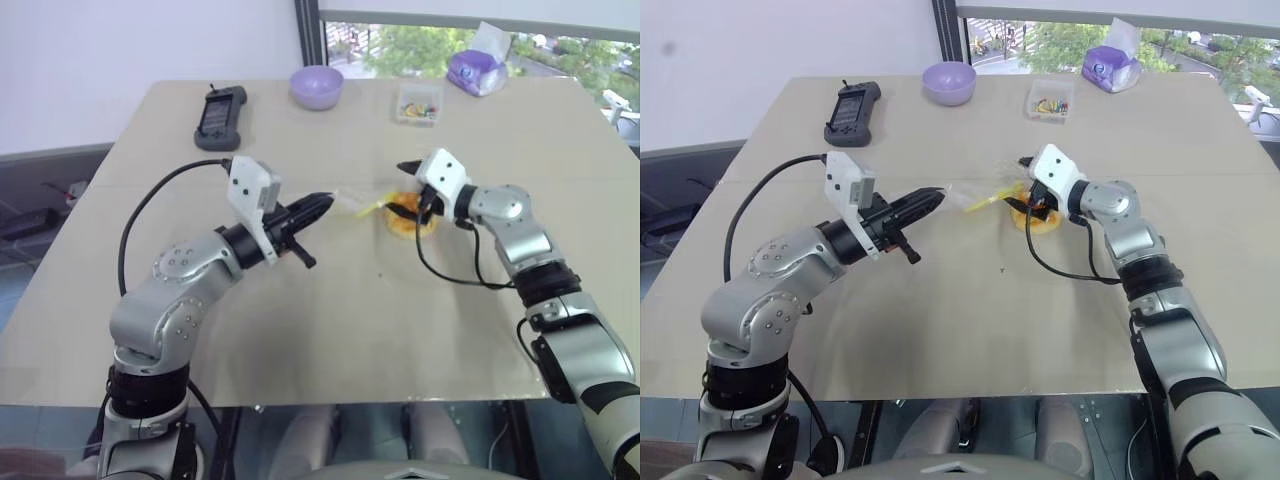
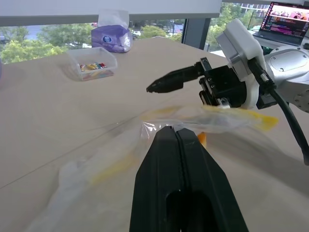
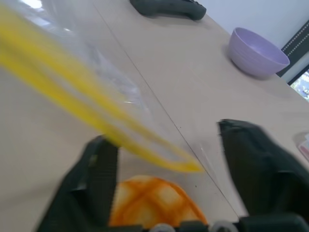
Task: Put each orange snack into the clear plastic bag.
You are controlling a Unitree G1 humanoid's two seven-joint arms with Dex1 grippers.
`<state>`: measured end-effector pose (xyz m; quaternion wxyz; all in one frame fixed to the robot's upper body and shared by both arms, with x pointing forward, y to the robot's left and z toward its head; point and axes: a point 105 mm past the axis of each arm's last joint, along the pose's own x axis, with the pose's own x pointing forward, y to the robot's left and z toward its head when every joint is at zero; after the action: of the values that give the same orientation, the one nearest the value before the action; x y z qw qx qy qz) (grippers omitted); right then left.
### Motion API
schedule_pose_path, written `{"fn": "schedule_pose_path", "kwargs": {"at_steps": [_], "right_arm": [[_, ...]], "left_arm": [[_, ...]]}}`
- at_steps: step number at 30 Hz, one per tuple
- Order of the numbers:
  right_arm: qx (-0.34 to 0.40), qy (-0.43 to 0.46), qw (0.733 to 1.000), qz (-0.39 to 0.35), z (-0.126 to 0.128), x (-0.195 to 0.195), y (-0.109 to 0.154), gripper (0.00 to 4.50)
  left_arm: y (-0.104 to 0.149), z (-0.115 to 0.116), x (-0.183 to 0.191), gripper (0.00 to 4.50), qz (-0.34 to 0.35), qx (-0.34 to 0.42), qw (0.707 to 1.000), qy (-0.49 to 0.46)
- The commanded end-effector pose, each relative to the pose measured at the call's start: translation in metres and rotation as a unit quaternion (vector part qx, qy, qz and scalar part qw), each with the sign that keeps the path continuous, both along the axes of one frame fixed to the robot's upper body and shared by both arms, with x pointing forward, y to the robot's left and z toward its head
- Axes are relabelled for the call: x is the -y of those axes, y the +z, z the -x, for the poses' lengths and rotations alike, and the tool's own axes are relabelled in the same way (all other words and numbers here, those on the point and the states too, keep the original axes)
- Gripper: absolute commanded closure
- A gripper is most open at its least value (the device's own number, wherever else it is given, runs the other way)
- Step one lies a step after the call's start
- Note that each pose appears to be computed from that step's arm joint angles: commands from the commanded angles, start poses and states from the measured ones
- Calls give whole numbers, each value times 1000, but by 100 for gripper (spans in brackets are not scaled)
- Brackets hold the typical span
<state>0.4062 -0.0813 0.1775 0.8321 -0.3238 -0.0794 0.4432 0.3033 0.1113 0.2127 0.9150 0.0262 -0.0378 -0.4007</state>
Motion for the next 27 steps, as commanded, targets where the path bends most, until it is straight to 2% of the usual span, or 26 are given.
{"fn": "schedule_pose_path", "kwargs": {"at_steps": [1, 2, 4, 5, 12, 15, 17, 18, 19, 21, 24, 27], "right_arm": [[26, 8, 999, -19, 1, -2, 17, 280], [26, 11, 999, -21, 1, -3, 17, 341], [26, 15, 999, -23, 2, -5, 18, 429], [25, 17, 999, -23, 2, -6, 17, 444], [30, 12, 999, -22, 2, -3, 21, 444], [38, 0, 999, -9, 0, 1, 26, 444], [70, -3, 997, 25, 1, 2, 33, 444], [89, -6, 995, 40, 1, 2, 38, 450], [104, -10, 993, 48, 1, 1, 43, 450], [134, -36, 988, 61, -2, 3, 55, 450], [186, -73, 976, 87, -8, 9, 73, 450], [237, -97, 953, 159, -12, 17, 80, 450]], "left_arm": [[11, 8, 3, 450, 5, 26, 1000, -9], [10, 9, 4, 450, 4, 25, 1000, -10], [9, 9, 5, 450, 4, 24, 1000, -12], [9, 9, 5, 450, 4, 23, 1000, -12], [5, 9, 4, 450, -7, 21, 1000, -8], [0, 7, -1, 450, -39, 28, 999, 5], [-1, 4, -6, 450, -66, 41, 997, 17], [0, 3, -9, 398, -75, 49, 996, 23], [1, 1, -11, 389, -80, 56, 995, 30], [4, -2, -19, 307, -99, 75, 991, 47], [6, -6, -29, 307, -134, 97, 984, 63], [10, -9, -34, 307, -166, 127, 975, 68]]}}
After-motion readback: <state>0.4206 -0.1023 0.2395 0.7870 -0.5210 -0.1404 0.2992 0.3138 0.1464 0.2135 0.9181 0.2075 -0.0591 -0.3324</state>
